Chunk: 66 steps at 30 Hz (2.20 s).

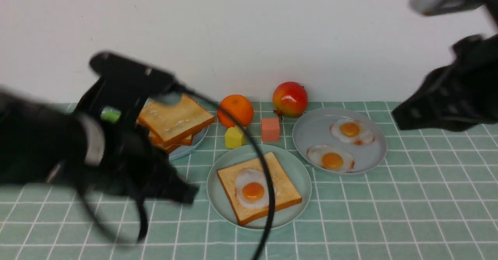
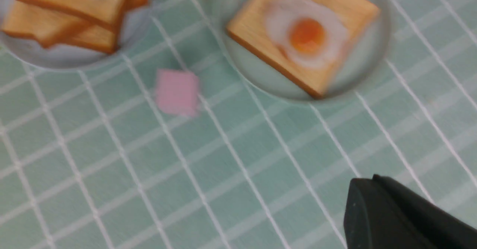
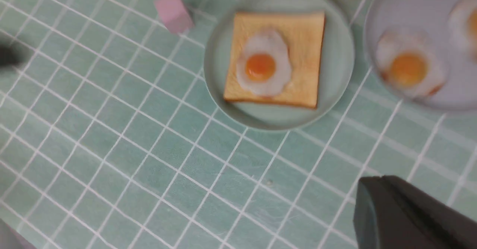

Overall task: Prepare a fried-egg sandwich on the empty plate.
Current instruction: Use the left arm to grab a slice of bread

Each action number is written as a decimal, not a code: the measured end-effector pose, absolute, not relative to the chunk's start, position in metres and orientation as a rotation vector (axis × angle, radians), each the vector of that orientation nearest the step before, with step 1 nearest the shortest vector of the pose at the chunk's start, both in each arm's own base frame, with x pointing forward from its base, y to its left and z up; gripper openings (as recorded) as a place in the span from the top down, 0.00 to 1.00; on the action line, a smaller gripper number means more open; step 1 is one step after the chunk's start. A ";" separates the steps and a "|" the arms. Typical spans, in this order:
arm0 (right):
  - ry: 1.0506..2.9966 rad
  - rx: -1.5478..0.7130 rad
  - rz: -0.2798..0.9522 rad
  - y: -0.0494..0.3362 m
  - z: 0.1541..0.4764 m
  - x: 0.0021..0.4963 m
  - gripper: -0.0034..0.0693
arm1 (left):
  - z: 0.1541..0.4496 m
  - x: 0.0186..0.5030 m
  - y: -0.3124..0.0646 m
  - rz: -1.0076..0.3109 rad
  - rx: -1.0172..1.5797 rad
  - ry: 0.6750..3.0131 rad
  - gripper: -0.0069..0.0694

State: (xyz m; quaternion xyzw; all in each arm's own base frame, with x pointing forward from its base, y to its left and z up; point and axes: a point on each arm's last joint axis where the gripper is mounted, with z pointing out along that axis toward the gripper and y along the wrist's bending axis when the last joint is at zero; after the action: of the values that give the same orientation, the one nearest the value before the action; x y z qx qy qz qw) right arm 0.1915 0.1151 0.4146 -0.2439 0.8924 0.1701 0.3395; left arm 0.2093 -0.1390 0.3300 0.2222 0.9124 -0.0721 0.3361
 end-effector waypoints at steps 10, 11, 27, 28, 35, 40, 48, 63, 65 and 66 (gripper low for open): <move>2.104 -0.766 0.429 0.101 0.451 0.120 0.95 | 0.284 0.344 -0.126 -0.130 0.599 2.535 0.92; 2.104 -0.766 0.428 0.101 0.451 0.120 0.95 | 0.285 0.345 -0.126 -0.128 0.600 2.528 0.92; 2.211 -0.794 0.378 0.104 0.421 0.124 0.94 | 0.208 0.410 -0.130 0.215 0.855 2.453 0.36; 2.216 -0.786 0.381 0.104 0.420 0.125 0.94 | 0.202 0.414 -0.131 0.228 0.874 2.431 0.35; 2.207 -0.773 0.385 0.104 0.421 0.126 0.93 | 0.186 0.424 -0.131 0.300 0.962 2.362 0.34; 2.207 -0.773 0.385 0.104 0.421 0.126 0.93 | 0.179 0.426 -0.132 0.312 0.982 2.364 0.34; 2.206 -0.773 0.385 0.104 0.421 0.126 0.92 | 0.174 0.427 -0.131 0.331 1.003 2.367 0.45; 2.201 -0.771 0.398 0.104 0.422 0.124 0.92 | 0.204 0.421 -0.128 0.348 0.974 2.338 0.67; 2.192 -0.768 0.401 0.102 0.424 0.122 0.92 | 0.219 0.417 -0.126 0.348 0.955 2.322 0.70; 2.191 -0.767 0.401 0.102 0.424 0.121 0.92 | 0.221 0.416 -0.127 0.347 0.954 2.318 0.70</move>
State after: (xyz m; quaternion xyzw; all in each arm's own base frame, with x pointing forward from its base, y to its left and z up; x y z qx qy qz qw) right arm 0.1213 0.1018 0.4239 -0.3009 0.8592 0.1573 0.3828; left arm 0.4162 -0.1268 0.2206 0.3595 0.8736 0.1309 0.3006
